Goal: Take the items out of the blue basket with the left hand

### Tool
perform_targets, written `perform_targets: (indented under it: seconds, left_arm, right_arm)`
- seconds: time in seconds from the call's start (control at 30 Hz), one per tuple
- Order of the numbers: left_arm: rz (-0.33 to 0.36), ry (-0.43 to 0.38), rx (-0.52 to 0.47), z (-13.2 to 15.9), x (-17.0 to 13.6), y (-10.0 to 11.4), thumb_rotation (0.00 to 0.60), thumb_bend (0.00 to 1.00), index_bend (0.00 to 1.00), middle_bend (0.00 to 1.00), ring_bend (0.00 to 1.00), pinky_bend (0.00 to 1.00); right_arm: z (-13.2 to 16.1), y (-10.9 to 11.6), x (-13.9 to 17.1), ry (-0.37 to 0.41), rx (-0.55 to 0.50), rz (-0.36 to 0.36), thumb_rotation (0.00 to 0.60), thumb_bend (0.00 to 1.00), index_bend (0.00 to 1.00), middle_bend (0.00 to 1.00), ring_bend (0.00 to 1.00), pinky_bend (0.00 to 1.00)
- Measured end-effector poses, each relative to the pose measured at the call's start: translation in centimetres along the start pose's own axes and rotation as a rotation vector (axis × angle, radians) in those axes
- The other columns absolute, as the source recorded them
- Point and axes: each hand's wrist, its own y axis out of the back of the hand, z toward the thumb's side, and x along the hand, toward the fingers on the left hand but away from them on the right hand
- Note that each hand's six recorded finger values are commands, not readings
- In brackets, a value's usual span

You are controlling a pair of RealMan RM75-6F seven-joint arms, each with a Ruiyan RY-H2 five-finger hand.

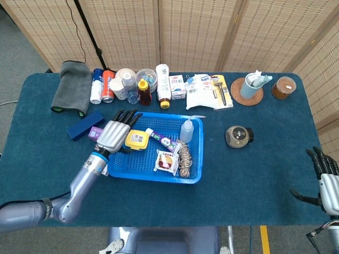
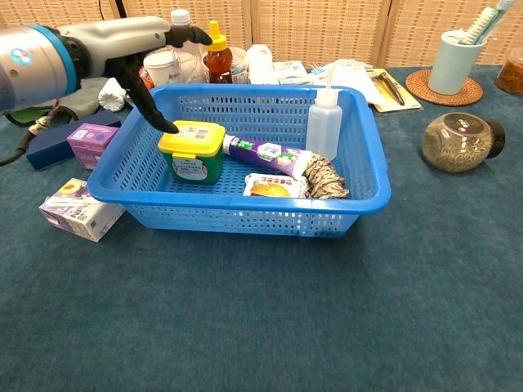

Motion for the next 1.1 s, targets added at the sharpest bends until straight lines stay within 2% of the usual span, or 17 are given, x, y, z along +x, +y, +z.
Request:
perform_targets:
  seconds: [0.13,0.4,0.67,0.8,0.87,1.0,1.1]
  left_arm:
    - [-0.025,0.013,0.035,0.7,1.3,-1.0,0.600,0.08,0.00,0.00,0.00,0.00]
    - [-0.088,0.026,0.045,1.8,2.5,-3.6,0.600,0.08,0.00,0.00,0.00,0.00]
    - [-0.106,0.036,0.046,1.8,2.7,-5.0,0.600,0.08,0.01,0.00,0.00,0.00]
    - [-0.128,0.051,0.046,1.7,3.0,-6.0,0.600,0.08,0.07,0.00,0.03,0.00]
    - [-0.135,0.057,0.046,1.8,3.1,-6.4,0.600,0.09,0.10,0.00,0.07,0.04]
    - [-0.138,0.068,0.060,1.9,3.3,-6.9,0.600,0.11,0.15,0.00,0.18,0.19]
    - [-0.132,0.074,0.067,1.9,3.5,-7.0,0.600,0.18,0.20,0.03,0.24,0.29]
  right_arm:
    - [-0.1,0.0,-0.1,-0.002,0.000,0.002,0.600,0.00,0.00,0.00,0.00,0.00]
    - [-0.4,-0.2,-0.4,-0.016,0.000,0.008,0.600,0.00,0.00,0.00,0.00,0.00]
    - [-0.6,-0.4,-0.7,-0.025,-0.002,0.018,0.600,0.00,0.00,0.00,0.00,0.00]
    - [-0.7,-0.4,-0.8,-0.030,-0.003,0.021,0.600,0.00,0.00,0.00,0.00,0.00]
    - [-0.8,-0.4,-0.8,-0.034,-0.004,0.021,0.600,0.00,0.00,0.00,0.00,0.00]
    - [-0.9,-0.4,-0.9,-0.038,-0.005,0.019,0.600,0.00,0.00,0.00,0.00,0.00]
    - [-0.9,-0.5,-1.0,-0.039,-0.004,0.023,0.600,0.00,0.00,0.00,0.00,0.00]
